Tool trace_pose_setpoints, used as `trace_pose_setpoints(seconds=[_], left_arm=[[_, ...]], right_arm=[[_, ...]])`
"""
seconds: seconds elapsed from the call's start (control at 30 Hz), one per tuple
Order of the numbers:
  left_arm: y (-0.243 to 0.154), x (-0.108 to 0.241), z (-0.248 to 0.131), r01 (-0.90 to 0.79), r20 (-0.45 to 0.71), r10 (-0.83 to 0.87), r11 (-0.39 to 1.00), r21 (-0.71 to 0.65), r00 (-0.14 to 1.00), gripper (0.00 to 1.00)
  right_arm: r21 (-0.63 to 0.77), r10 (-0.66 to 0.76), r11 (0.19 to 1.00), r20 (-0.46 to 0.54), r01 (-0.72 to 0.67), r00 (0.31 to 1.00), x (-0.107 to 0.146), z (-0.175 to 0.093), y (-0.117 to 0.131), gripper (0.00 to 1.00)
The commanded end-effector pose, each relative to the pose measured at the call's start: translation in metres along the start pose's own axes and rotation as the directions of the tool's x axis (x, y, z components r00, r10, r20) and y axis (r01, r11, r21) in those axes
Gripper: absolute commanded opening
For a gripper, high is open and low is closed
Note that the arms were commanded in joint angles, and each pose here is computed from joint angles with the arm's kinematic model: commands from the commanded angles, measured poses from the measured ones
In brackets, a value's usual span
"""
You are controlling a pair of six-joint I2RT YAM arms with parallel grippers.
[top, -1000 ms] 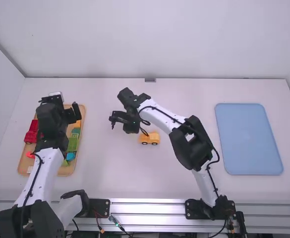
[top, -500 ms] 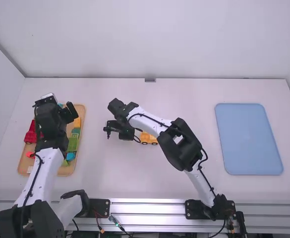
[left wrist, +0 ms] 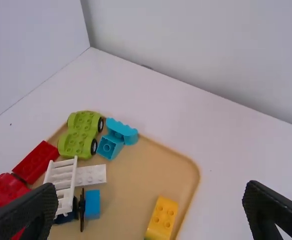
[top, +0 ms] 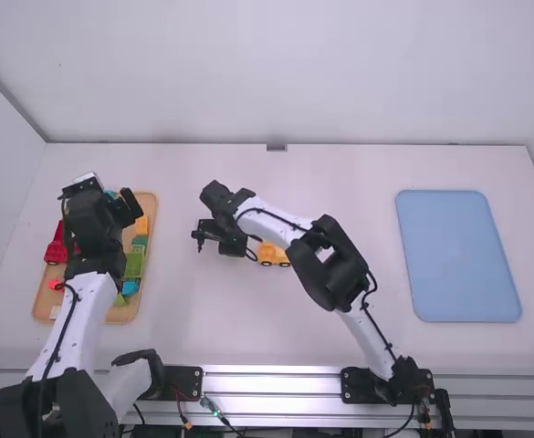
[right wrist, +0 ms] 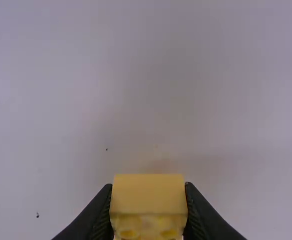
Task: Assemble lego blocks to make yellow taxi
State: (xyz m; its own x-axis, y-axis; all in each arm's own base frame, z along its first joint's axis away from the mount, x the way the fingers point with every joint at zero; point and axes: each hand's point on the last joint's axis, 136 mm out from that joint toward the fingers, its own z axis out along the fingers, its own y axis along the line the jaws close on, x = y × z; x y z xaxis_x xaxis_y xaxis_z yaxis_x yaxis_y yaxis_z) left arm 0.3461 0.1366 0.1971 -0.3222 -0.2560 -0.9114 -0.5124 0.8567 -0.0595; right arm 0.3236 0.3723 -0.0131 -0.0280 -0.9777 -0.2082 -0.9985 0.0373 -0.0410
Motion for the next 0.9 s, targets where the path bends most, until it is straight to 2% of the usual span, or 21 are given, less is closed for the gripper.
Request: trace_pose_setpoints(seconds=[0.0, 0.13, 0.37, 0.4, 0.47, 0.53, 0.6, 0.63, 0.73, 0.87], left_arm=[[0.001, 0.0, -0.003, 0.005, 0.006, -0.005, 1.0, -0.005, 1.0, 0.99], [0.001, 0.0, -0.003, 0.006, 0.005, -0.006, 1.0, -0.005, 1.0, 0.99], [0.001, 0.001, -0.003, 0.005, 0.001, -0.005, 1.0, -0.005, 1.0, 0.99], [0.001, 0.002, -0.003, 0.003, -0.002, -0.003, 1.0, -0.006, 1.0, 0.99], [0.001, 0.002, -0.003, 0.003, -0.004, -0.003, 1.0, -0.006, 1.0, 0.99], [0.001, 0.003, -0.003, 0.003, -0.005, -0.003, 1.0, -0.006, 1.0, 0.99], [0.001, 0.003, -0.003, 0.003, -0.005, -0.003, 1.0, -0.006, 1.0, 0.99], [0.001, 0.003, -0.003, 0.003, -0.004, -0.003, 1.0, -0.006, 1.0, 0.99], [-0.006, 0.004, -0.003, -0.017, -0.011, 0.018, 0.999, 0.038, 1.0, 0.99], [-0.042, 0.007, -0.009, -0.133, -0.002, 0.137, 0.96, 0.247, 0.991, 0.99]], right_arm=[[-0.007, 0.002, 1.0, -0.022, -0.002, 1.0, 0.003, 0.008, 0.001, 0.07], [-0.007, 0.005, 1.0, -0.023, -0.005, 1.0, 0.002, 0.005, -0.001, 0.09], [-0.008, 0.004, 1.0, -0.012, -0.004, 1.0, 0.0, 0.006, -0.001, 0.25], [-0.011, 0.004, 1.0, -0.008, -0.004, 1.0, 0.0, 0.006, 0.0, 0.34], [-0.018, -0.005, 1.0, -0.003, 0.005, 1.0, -0.001, 0.006, 0.001, 0.44], [-0.031, -0.016, 0.999, 0.001, 0.016, 1.0, -0.001, 0.006, 0.003, 0.75], [-0.031, -0.017, 0.999, 0.001, 0.017, 1.0, -0.001, 0.006, 0.003, 0.86], [-0.03, -0.018, 0.999, 0.003, 0.018, 1.0, -0.002, 0.005, 0.003, 0.99], [-0.039, -0.018, 0.999, 0.024, 0.019, 1.0, -0.008, 0.0, 0.002, 0.99], [-0.082, -0.055, 0.995, 0.072, 0.061, 0.996, -0.014, -0.018, -0.001, 0.99]])
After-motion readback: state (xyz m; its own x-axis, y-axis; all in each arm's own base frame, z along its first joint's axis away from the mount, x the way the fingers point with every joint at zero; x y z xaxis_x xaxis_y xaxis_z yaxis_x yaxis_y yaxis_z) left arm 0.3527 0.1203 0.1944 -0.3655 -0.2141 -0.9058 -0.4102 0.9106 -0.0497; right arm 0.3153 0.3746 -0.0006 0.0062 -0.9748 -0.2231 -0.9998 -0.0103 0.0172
